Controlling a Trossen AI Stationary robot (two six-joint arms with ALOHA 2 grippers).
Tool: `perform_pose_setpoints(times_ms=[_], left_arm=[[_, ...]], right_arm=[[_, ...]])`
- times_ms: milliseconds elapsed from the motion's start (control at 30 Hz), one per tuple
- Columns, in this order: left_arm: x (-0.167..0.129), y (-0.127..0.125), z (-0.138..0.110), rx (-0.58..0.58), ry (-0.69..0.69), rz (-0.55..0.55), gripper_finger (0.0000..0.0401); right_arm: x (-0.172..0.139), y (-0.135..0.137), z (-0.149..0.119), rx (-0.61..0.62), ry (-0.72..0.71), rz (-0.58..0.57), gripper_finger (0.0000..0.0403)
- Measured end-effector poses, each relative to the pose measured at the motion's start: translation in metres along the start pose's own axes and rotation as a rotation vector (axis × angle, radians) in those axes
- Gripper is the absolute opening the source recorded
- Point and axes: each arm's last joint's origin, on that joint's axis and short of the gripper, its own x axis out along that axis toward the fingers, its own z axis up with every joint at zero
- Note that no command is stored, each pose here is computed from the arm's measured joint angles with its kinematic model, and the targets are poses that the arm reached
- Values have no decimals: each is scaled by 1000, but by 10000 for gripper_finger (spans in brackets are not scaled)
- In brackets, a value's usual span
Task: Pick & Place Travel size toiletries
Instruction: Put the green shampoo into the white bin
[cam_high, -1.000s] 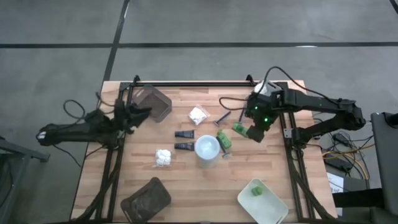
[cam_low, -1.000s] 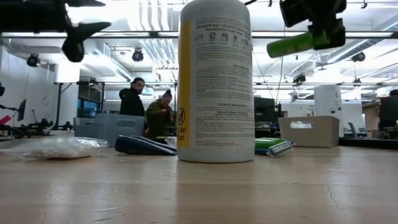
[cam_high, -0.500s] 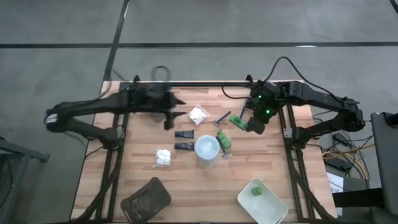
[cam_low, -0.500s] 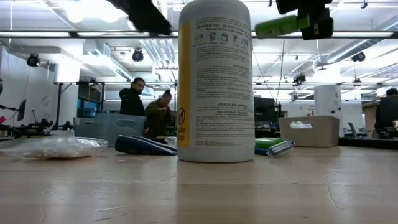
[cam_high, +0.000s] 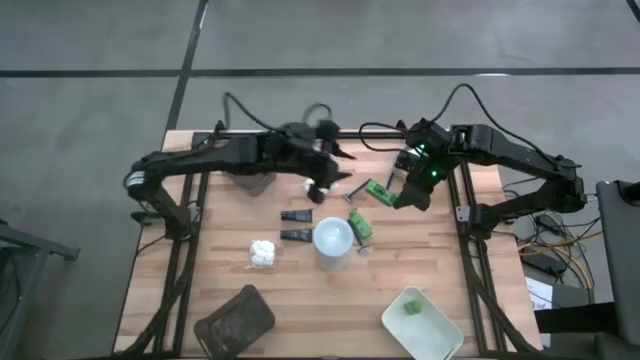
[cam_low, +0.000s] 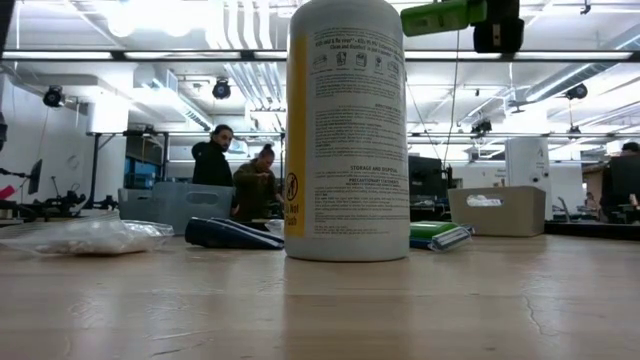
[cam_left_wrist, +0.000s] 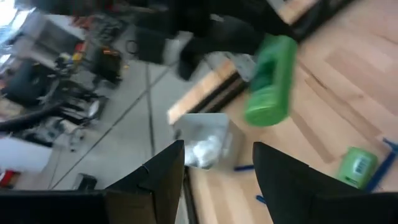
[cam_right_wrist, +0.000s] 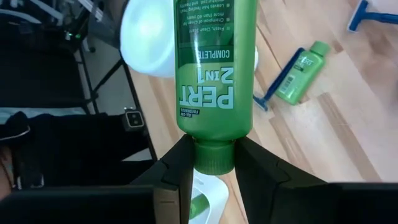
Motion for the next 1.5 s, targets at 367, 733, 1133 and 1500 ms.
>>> perform_pose_setpoints(times_ms=[367, 733, 1133, 1500], left_arm=[[34, -21, 15, 76, -9, 19, 195], [55, -32, 10, 104, 4, 2, 195], [63, -33, 10, 101, -1, 33, 168], [63, -34, 9, 67, 10, 22, 111]], right_arm=[[-4, -9, 6, -29, -31, -10, 90], [-7, -11, 13, -54, -57, 58, 92], [-7, -11, 17, -82, -77, 74, 95], [-10, -14, 19, -91, -108, 59, 126]])
